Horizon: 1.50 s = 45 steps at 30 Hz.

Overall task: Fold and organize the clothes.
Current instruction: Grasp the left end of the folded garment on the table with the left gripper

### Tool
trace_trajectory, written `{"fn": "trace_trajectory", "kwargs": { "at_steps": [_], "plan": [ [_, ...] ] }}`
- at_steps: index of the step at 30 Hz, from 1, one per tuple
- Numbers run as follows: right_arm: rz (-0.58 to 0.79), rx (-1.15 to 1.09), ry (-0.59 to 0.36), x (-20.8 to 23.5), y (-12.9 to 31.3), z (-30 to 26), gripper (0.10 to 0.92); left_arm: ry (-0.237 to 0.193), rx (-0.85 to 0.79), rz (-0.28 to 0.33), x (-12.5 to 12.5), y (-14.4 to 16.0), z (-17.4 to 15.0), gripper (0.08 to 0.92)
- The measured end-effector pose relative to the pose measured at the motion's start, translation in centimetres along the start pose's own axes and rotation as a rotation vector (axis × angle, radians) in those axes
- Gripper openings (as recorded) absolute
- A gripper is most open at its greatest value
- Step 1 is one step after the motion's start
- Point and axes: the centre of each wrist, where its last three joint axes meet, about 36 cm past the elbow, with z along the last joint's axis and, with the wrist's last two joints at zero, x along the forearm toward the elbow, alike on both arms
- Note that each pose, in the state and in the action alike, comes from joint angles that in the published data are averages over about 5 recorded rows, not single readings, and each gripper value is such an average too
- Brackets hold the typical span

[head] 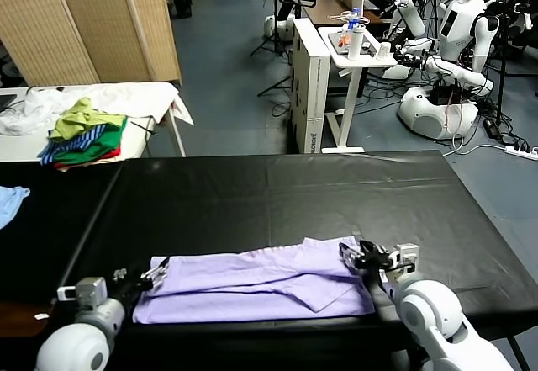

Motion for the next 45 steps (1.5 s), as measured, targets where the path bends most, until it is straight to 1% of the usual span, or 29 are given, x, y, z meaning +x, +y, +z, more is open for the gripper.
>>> {"fn": "trace_trajectory", "kwargs": {
  "at_steps": [3,5,6,7,8,10,11,12,13,14,15,17,18,21,23,24,26,28,29,30,31,34,35,36,37,39,40,42,45],
  "plan": [
    [-0.001,-0.005,0.003,-0.4,0.2,0.2,0.629,0.008,0.002,0.003,-0.3,0.1,0.2,0.884],
    [-0.003,-0.007,0.004,-0.6,0.3,0.4,0.568,0.014,0.003,0.004,-0.5,0.2,0.4,0.831],
    [-0.004,-0.008,0.004,-0.6,0.3,0.4,0.515,0.016,0.004,0.004,-0.5,0.2,0.5,0.8],
    [-0.005,-0.009,0.004,-0.7,0.4,0.5,0.47,0.018,0.005,0.004,-0.6,0.3,0.6,0.759],
    [-0.005,-0.009,0.002,-0.7,0.4,0.5,0.418,0.02,0.006,0.003,-0.6,0.3,0.6,0.698],
    [-0.003,-0.008,-0.002,-0.8,0.5,0.6,0.295,0.021,0.009,0.003,-0.7,0.4,0.8,0.59],
    [-0.001,-0.007,-0.006,-0.8,0.5,0.7,0.25,0.021,0.01,0.004,-0.7,0.4,0.8,0.514],
    [0.001,-0.005,-0.01,-0.8,0.5,0.8,0.206,0.02,0.012,0.004,-0.8,0.4,0.8,0.457],
    [0.006,-0.003,-0.016,-0.8,0.6,0.9,0.18,0.019,0.013,0.004,-0.8,0.4,0.9,0.4],
    [0.013,0.001,-0.021,-0.8,0.6,0.9,0.173,0.017,0.013,0.003,-0.9,0.5,0.9,0.325],
    [0.021,0.004,-0.027,-0.8,0.7,1.0,0.165,0.015,0.013,0.001,-0.9,0.5,1.0,0.269],
    [0.035,0.006,-0.038,-0.7,0.8,1.2,0.167,0.008,0.008,-0.008,-1.1,0.5,1.1,0.182],
    [0.039,0.005,-0.041,-0.7,0.8,1.3,0.168,0.004,0.004,-0.013,-1.2,0.6,1.1,0.159],
    [0.034,-0.002,-0.041,-0.5,0.9,1.4,0.179,-0.006,-0.004,-0.023,-1.5,0.7,1.3,0.147],
    [0.02,-0.004,-0.041,-0.2,0.8,1.3,0.235,-0.01,-0.004,-0.023,-1.7,0.6,1.4,0.146],
    [0.012,-0.004,-0.041,0.0,0.8,1.2,0.281,-0.012,-0.003,-0.02,-1.7,0.6,1.4,0.146],
    [-0.001,-0.006,-0.038,0.4,0.6,1.0,0.403,-0.015,-0.001,-0.014,-1.6,0.4,1.3,0.156],
    [-0.011,-0.012,-0.036,0.9,0.3,0.7,0.517,-0.019,-0.002,-0.009,-1.4,0.2,1.3,0.215],
    [-0.014,-0.015,-0.036,1.2,0.2,0.6,0.555,-0.021,-0.005,-0.008,-1.3,0.2,1.2,0.264],
    [-0.015,-0.018,-0.038,1.6,0.0,0.4,0.611,-0.023,-0.007,-0.008,-1.0,0.1,1.2,0.332],
    [-0.016,-0.02,-0.041,2.0,-0.2,0.2,0.684,-0.026,-0.01,-0.009,-0.8,0.1,1.1,0.388],
    [-0.012,-0.022,-0.052,3.3,-0.8,-0.4,0.859,-0.035,-0.021,-0.018,0.1,-0.1,1.0,0.578],
    [-0.01,-0.021,-0.056,3.8,-1.0,-0.5,0.883,-0.039,-0.025,-0.021,0.4,-0.1,0.9,0.635],
    [-0.007,-0.019,-0.061,4.2,-1.2,-0.7,0.891,-0.042,-0.03,-0.025,0.7,-0.2,0.9,0.709],
    [-0.004,-0.018,-0.066,4.6,-1.4,-0.8,0.901,-0.045,-0.034,-0.029,1.1,-0.3,1.0,0.764],
    [0.0,-0.015,-0.075,5.4,-1.7,-1.0,0.905,-0.048,-0.039,-0.038,1.7,-0.4,1.2,0.852],
    [0.003,-0.014,-0.078,5.8,-1.7,-1.1,0.906,-0.048,-0.038,-0.042,2.0,-0.5,1.4,0.879],
    [0.006,-0.012,-0.082,6.4,-1.8,-1.1,0.907,-0.046,-0.033,-0.048,2.5,-0.7,1.9,0.9],
    [0.009,-0.009,-0.086,7.0,-1.8,-1.1,0.907,-0.046,-0.015,-0.053,2.9,-1.0,2.9,0.906]
  ]
}}
